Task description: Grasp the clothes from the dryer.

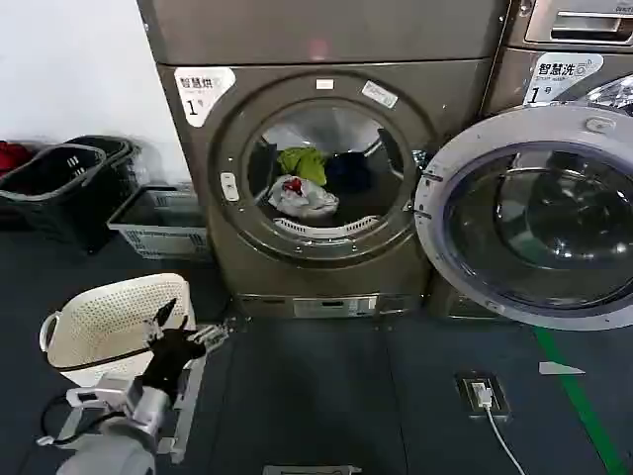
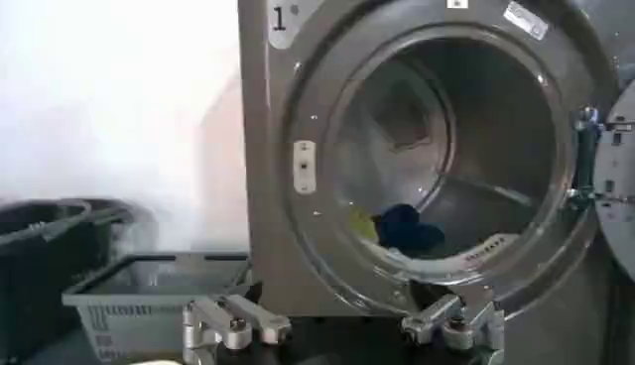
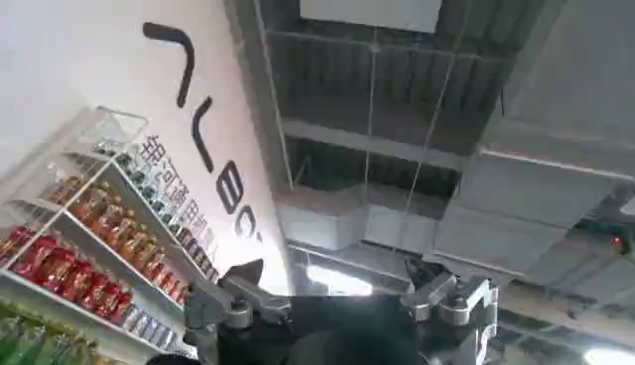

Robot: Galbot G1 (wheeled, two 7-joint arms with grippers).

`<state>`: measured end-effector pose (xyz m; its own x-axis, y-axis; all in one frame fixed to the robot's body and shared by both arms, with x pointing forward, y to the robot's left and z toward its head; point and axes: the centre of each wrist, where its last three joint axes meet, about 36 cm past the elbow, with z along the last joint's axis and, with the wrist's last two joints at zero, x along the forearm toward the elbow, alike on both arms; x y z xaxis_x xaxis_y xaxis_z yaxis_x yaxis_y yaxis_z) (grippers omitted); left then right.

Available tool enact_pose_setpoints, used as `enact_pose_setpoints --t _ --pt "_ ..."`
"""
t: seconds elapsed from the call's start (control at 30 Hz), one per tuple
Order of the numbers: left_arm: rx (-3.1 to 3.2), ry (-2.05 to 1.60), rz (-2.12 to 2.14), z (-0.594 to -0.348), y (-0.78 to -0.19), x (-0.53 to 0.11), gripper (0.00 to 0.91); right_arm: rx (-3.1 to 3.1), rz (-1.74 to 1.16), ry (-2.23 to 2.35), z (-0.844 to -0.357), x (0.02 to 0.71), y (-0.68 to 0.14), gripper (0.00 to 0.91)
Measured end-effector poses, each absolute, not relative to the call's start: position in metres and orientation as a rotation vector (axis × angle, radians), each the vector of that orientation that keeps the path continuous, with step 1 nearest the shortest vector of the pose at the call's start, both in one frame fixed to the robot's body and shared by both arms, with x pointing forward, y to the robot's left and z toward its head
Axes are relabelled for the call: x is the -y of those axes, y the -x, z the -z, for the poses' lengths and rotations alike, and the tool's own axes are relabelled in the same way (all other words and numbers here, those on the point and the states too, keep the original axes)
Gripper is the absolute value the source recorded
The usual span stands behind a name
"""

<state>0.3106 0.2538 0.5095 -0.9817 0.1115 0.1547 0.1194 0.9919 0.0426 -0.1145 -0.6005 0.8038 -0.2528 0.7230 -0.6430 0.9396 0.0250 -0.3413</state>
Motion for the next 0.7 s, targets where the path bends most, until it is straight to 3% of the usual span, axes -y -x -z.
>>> enact_pose_setpoints --t 0.7 --pt "2.969 0.266 0.060 -0.513 -0.303 -0.240 0.907 -2.020 1.053 -1.615 -0.798 0.601 0.111 0.907"
